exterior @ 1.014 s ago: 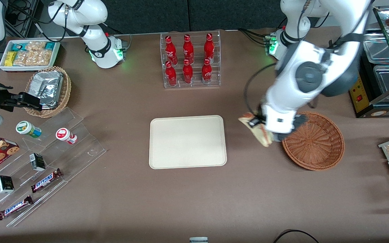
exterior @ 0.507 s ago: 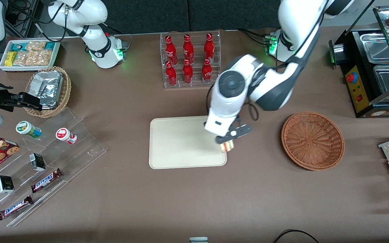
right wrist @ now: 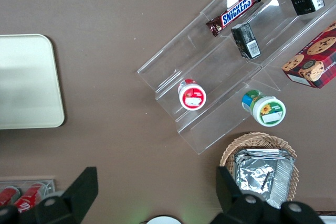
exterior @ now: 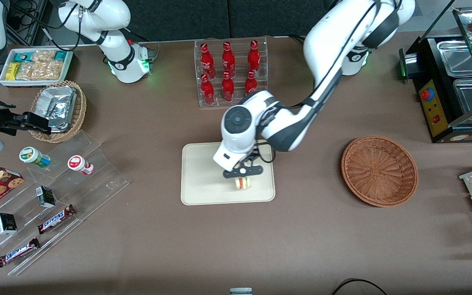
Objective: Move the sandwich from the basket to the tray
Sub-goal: 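Carry the sandwich with the left gripper over the cream tray, then lower the sandwich onto the tray and open the left gripper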
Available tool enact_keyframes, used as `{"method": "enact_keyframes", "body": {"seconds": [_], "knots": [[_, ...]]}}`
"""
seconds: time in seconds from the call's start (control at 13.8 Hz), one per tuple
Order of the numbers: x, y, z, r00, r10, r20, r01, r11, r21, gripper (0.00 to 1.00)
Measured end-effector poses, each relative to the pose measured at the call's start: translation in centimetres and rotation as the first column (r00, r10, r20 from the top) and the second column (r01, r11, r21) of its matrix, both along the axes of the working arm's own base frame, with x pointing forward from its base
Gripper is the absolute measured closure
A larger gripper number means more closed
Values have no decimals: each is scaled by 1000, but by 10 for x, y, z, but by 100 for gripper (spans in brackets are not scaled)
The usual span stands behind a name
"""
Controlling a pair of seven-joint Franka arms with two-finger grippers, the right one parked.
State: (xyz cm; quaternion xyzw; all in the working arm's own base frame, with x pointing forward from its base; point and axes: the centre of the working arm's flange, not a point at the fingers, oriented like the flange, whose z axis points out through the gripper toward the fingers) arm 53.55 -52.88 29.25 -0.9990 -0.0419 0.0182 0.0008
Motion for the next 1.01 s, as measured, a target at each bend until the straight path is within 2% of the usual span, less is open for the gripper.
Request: {"method": "enact_keyframes", "body": {"seconds": [0.07, 0.22, 0.36, 0.65, 0.8, 1.01], "knots": [[-4, -6, -16, 1000, -22, -3, 22, 1000, 2, 84], [-2, -9, -45, 998, -61, 1, 61, 998, -16, 84], [3, -7, -70, 996, -84, 24, 85, 996, -15, 84], [5, -9, -79, 994, -99, 43, 99, 995, -12, 81], [6, -10, -77, 995, -87, 49, 88, 996, -17, 64], [12, -11, -59, 996, -61, 68, 63, 998, -29, 33]]}}
